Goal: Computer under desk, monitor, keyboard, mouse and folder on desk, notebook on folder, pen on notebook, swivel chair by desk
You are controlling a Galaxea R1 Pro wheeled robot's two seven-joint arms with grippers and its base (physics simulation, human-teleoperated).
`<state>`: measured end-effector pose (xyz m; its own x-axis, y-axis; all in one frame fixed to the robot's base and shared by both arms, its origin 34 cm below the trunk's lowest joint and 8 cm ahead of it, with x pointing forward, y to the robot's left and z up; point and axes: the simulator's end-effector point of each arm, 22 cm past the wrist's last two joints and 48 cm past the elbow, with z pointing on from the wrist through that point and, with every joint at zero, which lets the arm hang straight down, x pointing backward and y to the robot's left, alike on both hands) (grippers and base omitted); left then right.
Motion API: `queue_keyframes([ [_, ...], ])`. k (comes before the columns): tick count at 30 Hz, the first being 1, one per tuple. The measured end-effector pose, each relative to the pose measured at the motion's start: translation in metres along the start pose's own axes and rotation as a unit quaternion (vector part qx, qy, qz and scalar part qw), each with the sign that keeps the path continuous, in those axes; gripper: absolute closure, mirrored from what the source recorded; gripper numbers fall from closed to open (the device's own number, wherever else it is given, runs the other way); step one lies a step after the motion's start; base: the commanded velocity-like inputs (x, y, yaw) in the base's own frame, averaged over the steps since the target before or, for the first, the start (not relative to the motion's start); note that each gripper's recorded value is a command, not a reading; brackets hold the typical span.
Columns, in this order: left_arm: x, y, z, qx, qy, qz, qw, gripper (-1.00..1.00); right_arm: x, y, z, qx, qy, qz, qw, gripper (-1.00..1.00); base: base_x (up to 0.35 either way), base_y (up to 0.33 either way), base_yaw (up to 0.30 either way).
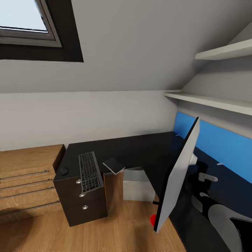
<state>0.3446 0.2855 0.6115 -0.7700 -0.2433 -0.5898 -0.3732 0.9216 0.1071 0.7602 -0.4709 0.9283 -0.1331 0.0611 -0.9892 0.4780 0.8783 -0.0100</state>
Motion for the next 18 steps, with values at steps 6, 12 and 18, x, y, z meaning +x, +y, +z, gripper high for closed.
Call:
queue_keyframes([
  [6, -0.0002, -0.0001, 0.0001, 0.000, 0.000, 0.000, 1.0000, -1.00, 0.0000, 0.0002, 0.0000, 0.000, 0.000, -0.001, 1.0000, 1.00, -0.321, -0.013, 0.000],
  [12, -0.0002, -0.0002, 0.0001, 0.000, 0.000, 0.000, 1.0000, -1.00, 0.0000, 0.0010, -0.0002, -0.001, 0.000, 0.000, 1.0000, 1.00, -0.325, -0.044, 0.000],
  [18, 0.0001, 0.0000, 0.0000, 0.000, 0.000, 0.000, 1.0000, -1.00, 0.0001, 0.0025, -0.0003, -0.003, 0.000, -0.003, 1.0000, 1.00, -0.331, -0.025, 0.000],
])
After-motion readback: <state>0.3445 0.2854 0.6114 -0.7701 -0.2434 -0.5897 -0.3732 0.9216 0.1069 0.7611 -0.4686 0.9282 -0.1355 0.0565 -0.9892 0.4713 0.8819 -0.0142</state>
